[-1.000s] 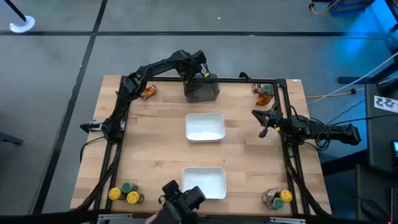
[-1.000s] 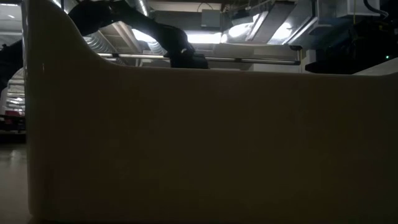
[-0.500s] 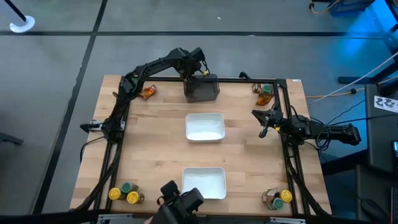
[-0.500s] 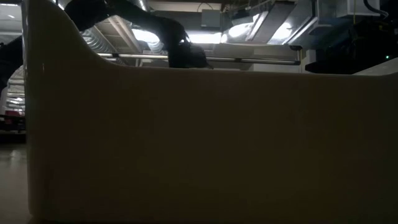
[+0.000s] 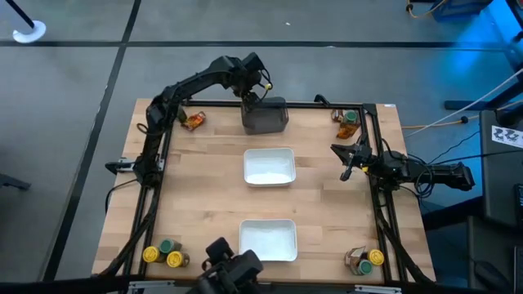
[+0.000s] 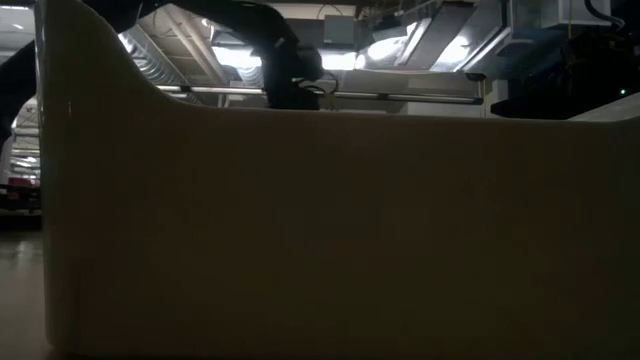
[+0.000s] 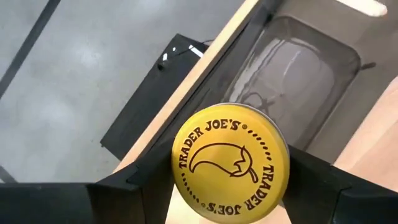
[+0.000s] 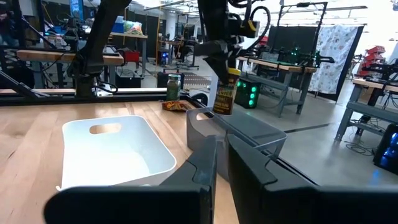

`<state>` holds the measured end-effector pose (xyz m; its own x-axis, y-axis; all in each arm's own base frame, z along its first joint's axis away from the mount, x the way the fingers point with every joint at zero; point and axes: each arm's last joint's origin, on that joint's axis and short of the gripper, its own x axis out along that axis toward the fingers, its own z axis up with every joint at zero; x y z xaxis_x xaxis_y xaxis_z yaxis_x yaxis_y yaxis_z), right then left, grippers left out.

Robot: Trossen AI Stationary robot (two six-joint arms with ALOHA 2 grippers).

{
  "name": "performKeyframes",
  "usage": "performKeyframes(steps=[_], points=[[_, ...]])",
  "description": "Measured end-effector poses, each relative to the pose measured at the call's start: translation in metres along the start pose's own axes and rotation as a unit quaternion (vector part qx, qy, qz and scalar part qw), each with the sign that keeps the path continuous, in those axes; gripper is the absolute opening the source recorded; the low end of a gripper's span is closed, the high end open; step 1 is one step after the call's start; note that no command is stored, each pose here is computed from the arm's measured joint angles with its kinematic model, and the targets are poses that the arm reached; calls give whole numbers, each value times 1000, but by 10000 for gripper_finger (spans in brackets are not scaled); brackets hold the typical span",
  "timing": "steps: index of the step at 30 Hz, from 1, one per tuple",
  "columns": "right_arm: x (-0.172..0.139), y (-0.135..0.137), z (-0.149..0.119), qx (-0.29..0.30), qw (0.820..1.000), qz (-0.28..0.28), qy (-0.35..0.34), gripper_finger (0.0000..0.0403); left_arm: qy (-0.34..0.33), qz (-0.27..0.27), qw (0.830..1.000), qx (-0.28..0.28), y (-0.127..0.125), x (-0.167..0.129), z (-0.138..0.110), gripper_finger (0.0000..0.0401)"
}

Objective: Sort spices by type
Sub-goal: Put the yellow seasoning bottle into the black bin

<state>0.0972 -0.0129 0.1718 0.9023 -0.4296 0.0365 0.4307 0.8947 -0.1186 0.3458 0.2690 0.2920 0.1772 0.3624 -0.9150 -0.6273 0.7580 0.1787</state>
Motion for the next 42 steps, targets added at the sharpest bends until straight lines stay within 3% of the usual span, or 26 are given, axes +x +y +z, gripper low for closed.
performKeyframes(steps=[23,34,42], points=[[0,0,0,4,1000,0,0,37,20,-10,1000,6,-12,59,-20,237],[0,0,0,4,1000,0,-1,37,17,-10,1000,7,-11,55,-18,286],[0,0,0,4,1000,0,-1,37,22,-8,1000,3,-5,20,-7,288]])
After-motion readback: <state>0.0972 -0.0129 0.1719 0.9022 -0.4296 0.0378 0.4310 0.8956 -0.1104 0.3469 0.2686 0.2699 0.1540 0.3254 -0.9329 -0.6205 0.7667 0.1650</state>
